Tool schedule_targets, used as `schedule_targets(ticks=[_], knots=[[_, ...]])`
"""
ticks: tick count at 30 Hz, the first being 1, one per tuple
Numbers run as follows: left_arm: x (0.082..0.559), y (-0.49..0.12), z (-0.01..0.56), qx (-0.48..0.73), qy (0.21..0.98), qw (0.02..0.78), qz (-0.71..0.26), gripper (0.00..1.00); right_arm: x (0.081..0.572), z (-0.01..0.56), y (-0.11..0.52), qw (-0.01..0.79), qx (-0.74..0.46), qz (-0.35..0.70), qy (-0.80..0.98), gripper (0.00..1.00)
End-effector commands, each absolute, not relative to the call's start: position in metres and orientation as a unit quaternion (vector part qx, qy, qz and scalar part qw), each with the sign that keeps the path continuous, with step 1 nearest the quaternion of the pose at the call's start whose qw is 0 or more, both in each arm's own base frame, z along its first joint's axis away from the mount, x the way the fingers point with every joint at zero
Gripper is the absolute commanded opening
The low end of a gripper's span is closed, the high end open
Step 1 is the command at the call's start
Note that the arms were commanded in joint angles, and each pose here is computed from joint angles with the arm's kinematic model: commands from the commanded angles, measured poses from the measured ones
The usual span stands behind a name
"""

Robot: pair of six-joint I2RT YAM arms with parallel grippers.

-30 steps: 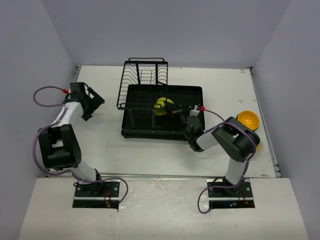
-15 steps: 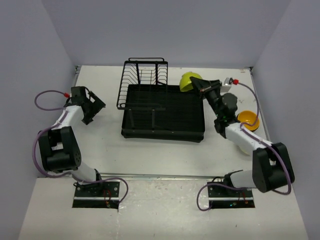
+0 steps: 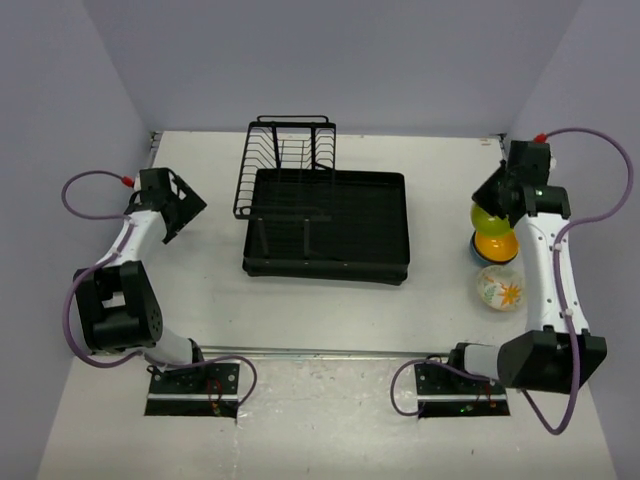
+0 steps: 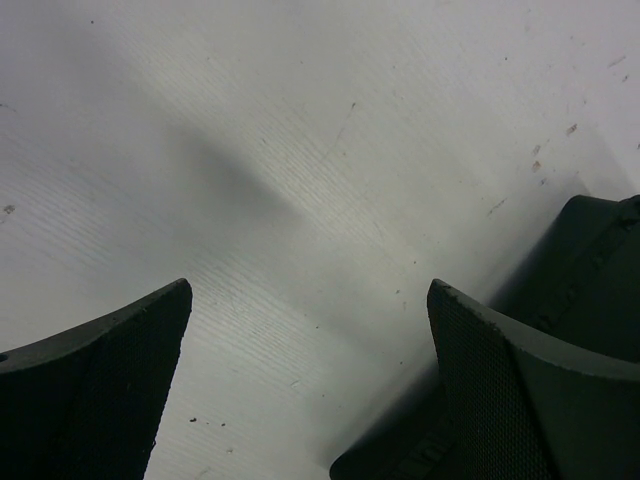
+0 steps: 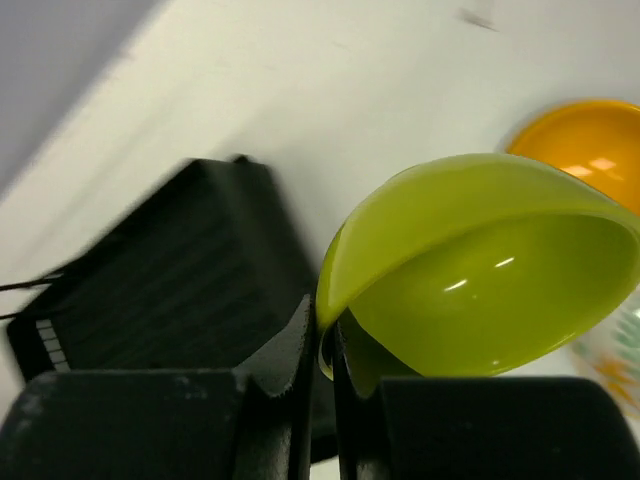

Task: Unload the bowls from the dish rack

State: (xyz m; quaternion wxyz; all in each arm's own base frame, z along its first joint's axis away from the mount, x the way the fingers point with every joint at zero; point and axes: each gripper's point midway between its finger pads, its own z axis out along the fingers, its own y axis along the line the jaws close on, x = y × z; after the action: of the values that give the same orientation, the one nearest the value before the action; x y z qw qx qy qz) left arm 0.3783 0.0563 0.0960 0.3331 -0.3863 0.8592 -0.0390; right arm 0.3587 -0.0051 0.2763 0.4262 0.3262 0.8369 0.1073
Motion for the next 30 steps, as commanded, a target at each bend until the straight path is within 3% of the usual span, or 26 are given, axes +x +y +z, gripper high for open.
schedule_targets(ticks=[1, 7, 30], knots=[[0.391, 0.065, 0.132, -0.363, 0.849, 0.383, -0.017, 1.00, 0.290, 0.213, -0.045, 0.290, 0.315, -0.018, 0.904, 0.00], [0.390, 0.072, 0.135, -0.354, 0.854, 0.381, 0.014, 1.00, 0.258, 0.176, -0.073, 0.226, 0.337, -0.059, 0.912, 0.00], [0.410, 0.068, 0.132, -0.352, 0.861, 0.366, 0.011, 1.00, 0.249, 0.078, -0.093, 0.104, 0.373, -0.051, 0.921, 0.00]])
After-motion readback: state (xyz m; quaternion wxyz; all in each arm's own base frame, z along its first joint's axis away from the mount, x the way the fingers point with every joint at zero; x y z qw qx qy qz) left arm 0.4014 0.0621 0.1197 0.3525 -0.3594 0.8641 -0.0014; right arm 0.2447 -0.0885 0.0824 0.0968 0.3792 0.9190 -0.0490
